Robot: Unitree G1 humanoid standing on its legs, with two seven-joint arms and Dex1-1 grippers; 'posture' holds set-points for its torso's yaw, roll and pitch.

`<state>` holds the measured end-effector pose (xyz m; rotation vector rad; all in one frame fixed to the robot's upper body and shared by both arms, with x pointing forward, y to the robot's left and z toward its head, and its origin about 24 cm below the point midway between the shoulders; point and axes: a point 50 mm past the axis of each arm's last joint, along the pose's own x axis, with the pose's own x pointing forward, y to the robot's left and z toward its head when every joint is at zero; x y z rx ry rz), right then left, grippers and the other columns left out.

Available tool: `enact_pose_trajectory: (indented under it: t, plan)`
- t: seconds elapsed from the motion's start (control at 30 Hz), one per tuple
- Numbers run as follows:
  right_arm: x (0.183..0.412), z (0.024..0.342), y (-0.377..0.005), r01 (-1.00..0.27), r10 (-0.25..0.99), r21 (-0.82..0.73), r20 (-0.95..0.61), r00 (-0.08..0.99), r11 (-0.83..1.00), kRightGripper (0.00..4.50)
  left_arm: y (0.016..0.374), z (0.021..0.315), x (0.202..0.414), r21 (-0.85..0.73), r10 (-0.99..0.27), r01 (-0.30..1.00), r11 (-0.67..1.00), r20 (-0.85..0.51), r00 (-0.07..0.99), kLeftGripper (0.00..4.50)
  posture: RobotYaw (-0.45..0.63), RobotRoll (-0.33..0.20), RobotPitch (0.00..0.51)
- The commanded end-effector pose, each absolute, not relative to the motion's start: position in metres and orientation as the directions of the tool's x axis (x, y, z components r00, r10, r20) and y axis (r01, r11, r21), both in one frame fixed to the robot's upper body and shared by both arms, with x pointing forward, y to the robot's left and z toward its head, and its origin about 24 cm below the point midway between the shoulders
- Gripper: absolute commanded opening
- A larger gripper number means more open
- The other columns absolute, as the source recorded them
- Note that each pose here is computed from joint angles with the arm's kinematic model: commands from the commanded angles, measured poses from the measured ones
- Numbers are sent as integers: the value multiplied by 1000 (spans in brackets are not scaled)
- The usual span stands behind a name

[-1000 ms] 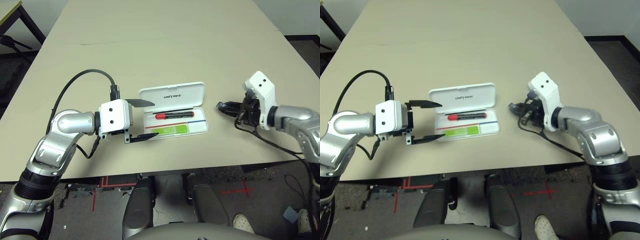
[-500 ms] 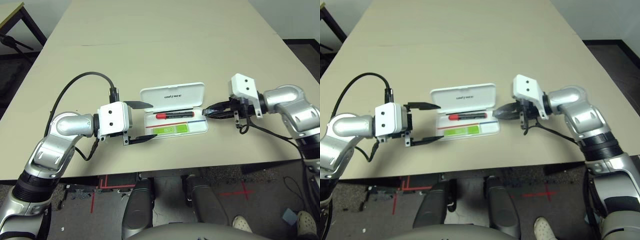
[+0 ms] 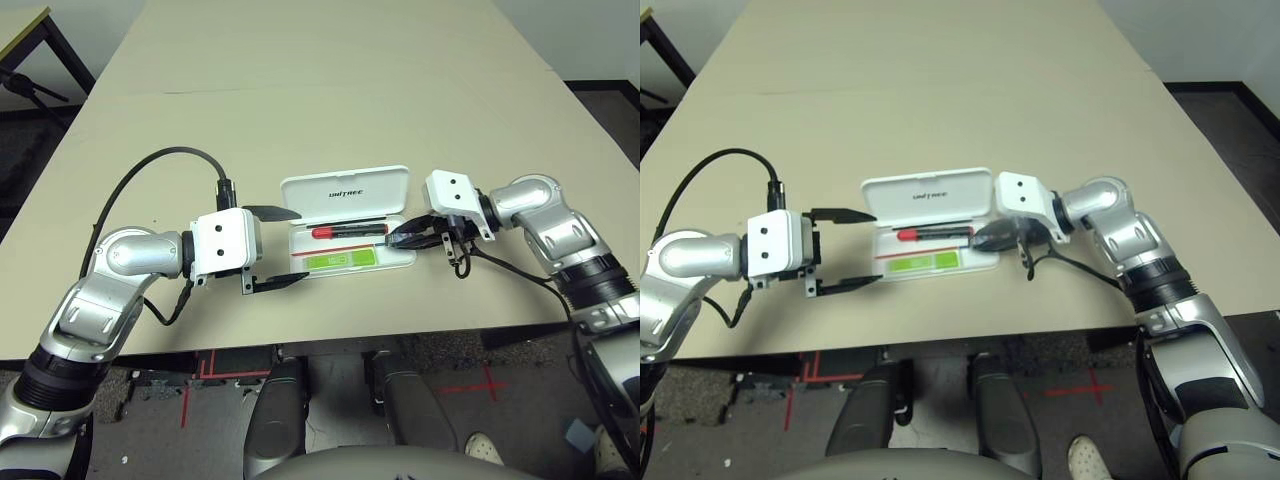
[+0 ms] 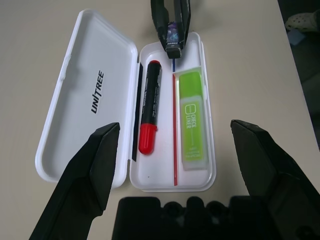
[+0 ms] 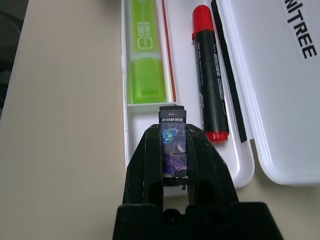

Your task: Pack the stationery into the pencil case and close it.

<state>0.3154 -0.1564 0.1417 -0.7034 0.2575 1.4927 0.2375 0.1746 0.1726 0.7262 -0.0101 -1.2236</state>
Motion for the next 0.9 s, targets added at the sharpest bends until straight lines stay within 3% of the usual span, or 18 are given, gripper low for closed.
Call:
enact_pose_trajectory:
  t: [0.03, 0.17, 0.53, 0.9]
  plan:
    - [311, 135, -152, -964, 810, -245, -583, 60, -105, 362, 176, 172, 235, 513, -843, 846, 144, -384, 376, 4500, 87, 0, 147]
    - [310, 135, -151, -964, 814, -246, -577, 59, -105, 362, 177, 172, 235, 514, -842, 846, 143, -386, 377, 4500, 86, 0, 150]
    - [310, 152, -165, -969, 852, -238, -518, 72, -63, 4377, 179, 170, 237, 511, -839, 847, 146, -389, 380, 4500, 73, 0, 146]
    - [291, 174, -229, -969, 900, -95, -359, 245, 226, 4477, 201, 163, 248, 471, -810, 846, 249, -378, 449, 4500, 53, 0, 142]
